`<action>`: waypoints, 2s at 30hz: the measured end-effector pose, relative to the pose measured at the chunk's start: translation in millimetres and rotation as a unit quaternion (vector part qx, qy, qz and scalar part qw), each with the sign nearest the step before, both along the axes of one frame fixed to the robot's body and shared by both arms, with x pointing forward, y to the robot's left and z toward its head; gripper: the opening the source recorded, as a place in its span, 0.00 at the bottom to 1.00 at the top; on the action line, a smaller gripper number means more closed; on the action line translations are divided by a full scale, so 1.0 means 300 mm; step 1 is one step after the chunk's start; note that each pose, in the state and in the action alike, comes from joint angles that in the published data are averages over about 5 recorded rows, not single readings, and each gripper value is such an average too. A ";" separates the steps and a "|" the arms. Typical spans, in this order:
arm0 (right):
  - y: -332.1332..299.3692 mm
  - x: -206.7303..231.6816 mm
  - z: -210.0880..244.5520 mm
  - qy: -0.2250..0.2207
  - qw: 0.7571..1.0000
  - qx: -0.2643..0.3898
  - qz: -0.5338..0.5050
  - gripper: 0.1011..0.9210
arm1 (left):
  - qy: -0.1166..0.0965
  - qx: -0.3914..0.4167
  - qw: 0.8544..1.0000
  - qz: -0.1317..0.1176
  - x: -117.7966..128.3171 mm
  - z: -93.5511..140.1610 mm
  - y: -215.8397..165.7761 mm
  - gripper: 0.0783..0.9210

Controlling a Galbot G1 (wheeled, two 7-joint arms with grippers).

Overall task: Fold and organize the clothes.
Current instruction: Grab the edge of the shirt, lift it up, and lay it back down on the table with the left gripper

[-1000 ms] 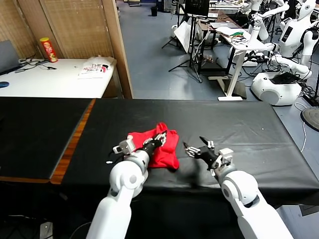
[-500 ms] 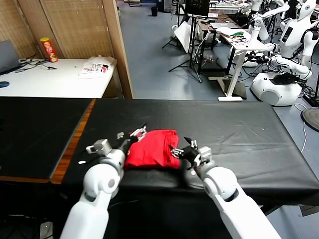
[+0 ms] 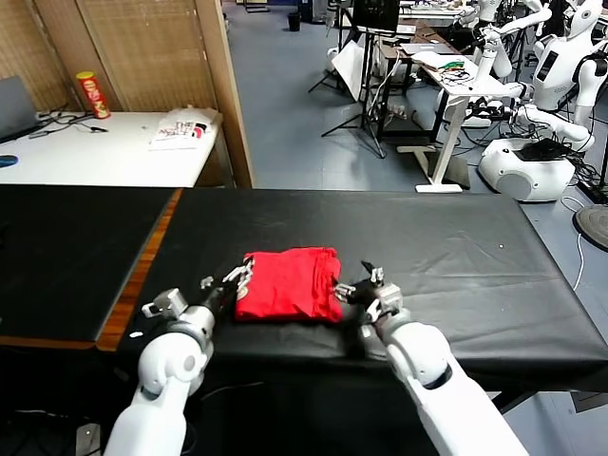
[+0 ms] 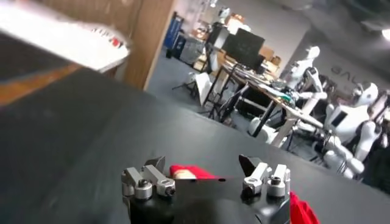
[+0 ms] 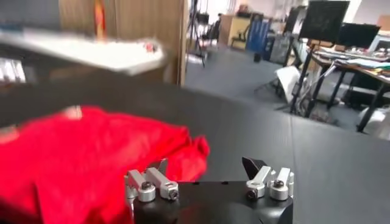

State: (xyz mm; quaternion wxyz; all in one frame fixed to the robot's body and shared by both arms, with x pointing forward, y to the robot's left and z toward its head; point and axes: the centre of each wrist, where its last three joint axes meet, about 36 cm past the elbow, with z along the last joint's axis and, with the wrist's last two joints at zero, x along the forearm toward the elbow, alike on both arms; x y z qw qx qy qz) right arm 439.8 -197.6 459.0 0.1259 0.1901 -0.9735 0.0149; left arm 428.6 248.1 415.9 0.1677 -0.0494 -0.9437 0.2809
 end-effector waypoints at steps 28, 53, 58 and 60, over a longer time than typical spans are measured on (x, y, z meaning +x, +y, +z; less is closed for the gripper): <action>-0.076 -0.054 0.120 -0.022 0.998 0.063 -0.006 0.85 | 0.063 -0.111 0.992 -0.005 -0.013 -0.104 0.030 0.22; -0.151 -0.126 0.003 0.007 0.996 0.006 -0.092 0.85 | -0.053 0.393 0.918 0.024 -0.021 0.222 0.373 0.07; -0.141 -0.140 -0.007 0.013 0.996 0.012 -0.088 0.85 | -0.082 0.483 0.872 0.020 -0.039 0.291 0.391 0.07; -0.140 -0.147 -0.012 0.016 0.996 0.013 -0.088 0.85 | -0.093 0.506 0.858 0.015 -0.052 0.292 0.365 0.07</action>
